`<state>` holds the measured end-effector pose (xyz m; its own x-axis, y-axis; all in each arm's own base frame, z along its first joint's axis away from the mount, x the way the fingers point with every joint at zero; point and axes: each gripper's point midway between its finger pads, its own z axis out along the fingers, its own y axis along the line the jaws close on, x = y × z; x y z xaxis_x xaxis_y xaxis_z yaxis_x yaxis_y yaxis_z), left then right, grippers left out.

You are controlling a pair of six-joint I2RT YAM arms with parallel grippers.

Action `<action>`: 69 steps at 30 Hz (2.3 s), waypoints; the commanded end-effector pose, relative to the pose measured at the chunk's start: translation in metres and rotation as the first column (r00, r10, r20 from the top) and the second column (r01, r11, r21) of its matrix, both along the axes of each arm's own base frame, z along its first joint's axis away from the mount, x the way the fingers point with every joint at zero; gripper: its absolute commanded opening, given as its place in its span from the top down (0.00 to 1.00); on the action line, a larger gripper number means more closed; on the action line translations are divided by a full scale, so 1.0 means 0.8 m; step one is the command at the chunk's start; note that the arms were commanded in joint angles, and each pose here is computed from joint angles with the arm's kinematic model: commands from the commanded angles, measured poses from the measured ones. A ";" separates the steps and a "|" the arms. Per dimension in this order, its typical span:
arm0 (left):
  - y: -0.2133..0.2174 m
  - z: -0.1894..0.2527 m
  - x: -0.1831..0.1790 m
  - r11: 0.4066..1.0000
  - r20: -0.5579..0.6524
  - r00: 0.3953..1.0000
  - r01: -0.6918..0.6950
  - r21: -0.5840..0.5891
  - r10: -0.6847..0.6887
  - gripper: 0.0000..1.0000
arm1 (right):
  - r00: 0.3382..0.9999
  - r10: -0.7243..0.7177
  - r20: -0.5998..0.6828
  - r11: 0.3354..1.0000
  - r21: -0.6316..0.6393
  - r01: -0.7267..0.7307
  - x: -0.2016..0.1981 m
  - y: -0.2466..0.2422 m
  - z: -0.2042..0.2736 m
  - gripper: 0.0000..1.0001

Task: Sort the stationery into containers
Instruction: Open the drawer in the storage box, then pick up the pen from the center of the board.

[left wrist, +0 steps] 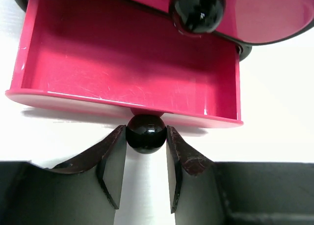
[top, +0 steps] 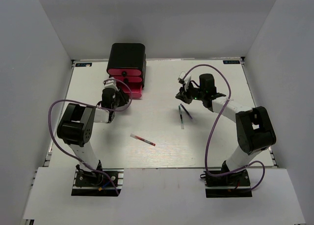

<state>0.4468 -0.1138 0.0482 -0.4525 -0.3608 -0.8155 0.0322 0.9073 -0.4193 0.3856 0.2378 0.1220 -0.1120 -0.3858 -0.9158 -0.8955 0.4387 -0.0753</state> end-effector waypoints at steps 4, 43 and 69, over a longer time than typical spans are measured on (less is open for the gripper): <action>-0.014 0.030 -0.006 0.999 0.039 0.999 0.037 -0.009 -0.036 0.53 | 0.998 0.066 0.021 0.998 -0.008 -0.066 -0.013 0.003 0.005 0.50; -0.041 0.075 -0.232 0.807 -0.704 0.707 -0.449 -0.382 0.060 0.26 | 0.937 -0.265 -0.229 0.917 -0.362 0.170 -0.007 -0.077 -0.083 0.45; -0.112 -0.021 -0.321 0.901 -0.975 0.121 -0.417 0.121 0.187 0.37 | 0.930 -0.285 -0.233 0.941 -0.254 0.225 -0.013 -0.071 -0.066 0.42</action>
<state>0.1994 -0.2066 0.0407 -0.6354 -0.7321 0.2456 -0.7624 0.6453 -0.0488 0.3706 0.1768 0.0490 -0.4921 -0.5390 -0.6836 -0.7575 0.6521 0.0311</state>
